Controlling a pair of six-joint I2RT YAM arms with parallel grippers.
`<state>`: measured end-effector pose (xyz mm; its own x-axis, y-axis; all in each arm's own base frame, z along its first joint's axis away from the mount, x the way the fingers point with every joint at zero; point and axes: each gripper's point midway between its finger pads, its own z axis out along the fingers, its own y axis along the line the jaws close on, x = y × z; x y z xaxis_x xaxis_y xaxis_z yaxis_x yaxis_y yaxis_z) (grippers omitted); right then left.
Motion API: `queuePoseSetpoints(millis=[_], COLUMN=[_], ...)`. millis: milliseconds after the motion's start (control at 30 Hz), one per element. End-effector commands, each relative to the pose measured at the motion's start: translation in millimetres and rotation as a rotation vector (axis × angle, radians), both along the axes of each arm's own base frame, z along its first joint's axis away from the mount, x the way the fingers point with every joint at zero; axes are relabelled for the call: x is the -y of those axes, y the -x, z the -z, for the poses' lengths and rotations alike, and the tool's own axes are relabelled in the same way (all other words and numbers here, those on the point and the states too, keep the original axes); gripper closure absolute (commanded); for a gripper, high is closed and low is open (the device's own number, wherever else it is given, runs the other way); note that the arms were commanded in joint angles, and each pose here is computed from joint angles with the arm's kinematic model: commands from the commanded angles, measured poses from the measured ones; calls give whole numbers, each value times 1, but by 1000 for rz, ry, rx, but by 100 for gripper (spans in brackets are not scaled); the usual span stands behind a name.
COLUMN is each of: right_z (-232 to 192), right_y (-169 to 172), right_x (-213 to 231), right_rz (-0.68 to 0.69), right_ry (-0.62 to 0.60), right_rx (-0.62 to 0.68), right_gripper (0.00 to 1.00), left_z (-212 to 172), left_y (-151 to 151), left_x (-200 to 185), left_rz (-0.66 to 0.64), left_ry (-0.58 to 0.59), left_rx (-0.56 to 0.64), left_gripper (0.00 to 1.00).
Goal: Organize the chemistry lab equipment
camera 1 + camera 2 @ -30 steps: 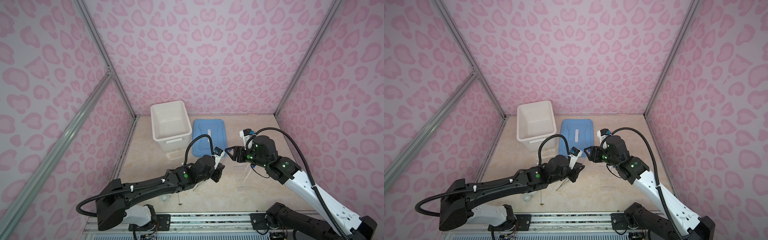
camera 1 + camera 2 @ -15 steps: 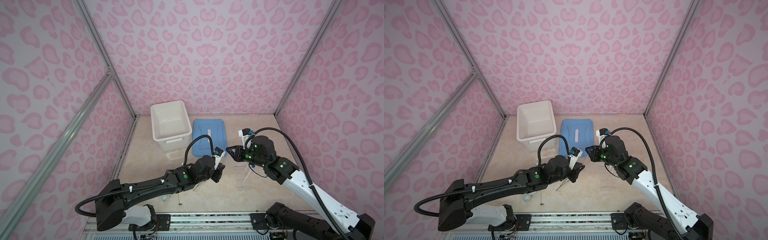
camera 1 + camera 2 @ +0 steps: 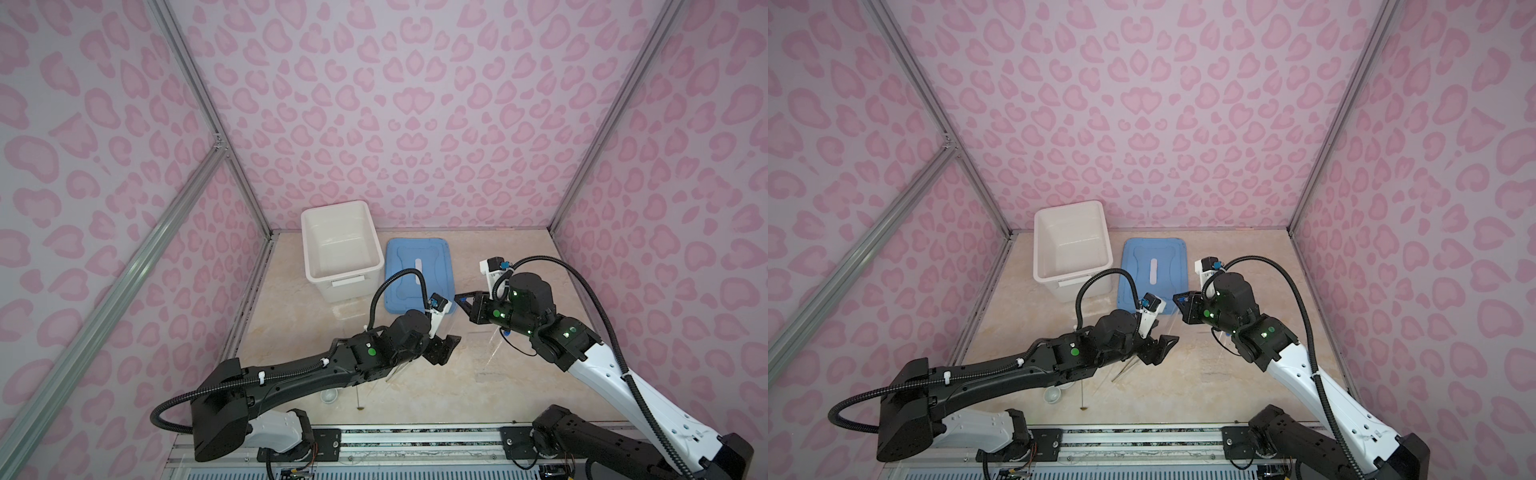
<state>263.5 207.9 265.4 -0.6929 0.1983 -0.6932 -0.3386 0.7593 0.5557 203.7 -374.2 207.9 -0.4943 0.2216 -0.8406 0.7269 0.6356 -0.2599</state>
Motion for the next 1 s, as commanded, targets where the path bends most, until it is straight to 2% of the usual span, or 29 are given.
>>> queuePoseSetpoints(millis=[0,200,333,567,967], right_z=[2,3,2,11,40], right_y=[1,14,26,46,57], right_x=[15,40,54,86,124], right_rz=[38,114,163,271,388], right_ry=[126,345,417,464,456], right_rx=[84,234,337,443,432], right_gripper=[86,86,87,87,88], left_z=[-24,-46,-40,-25,-18], left_y=[1,8,7,9,12], left_x=[7,12,14,24,36], left_rz=[-8,12,4,11,22], left_ry=[102,199,195,201,190], left_rx=[-25,-62,-80,-138,-160], left_gripper=[3,3,3,3,3])
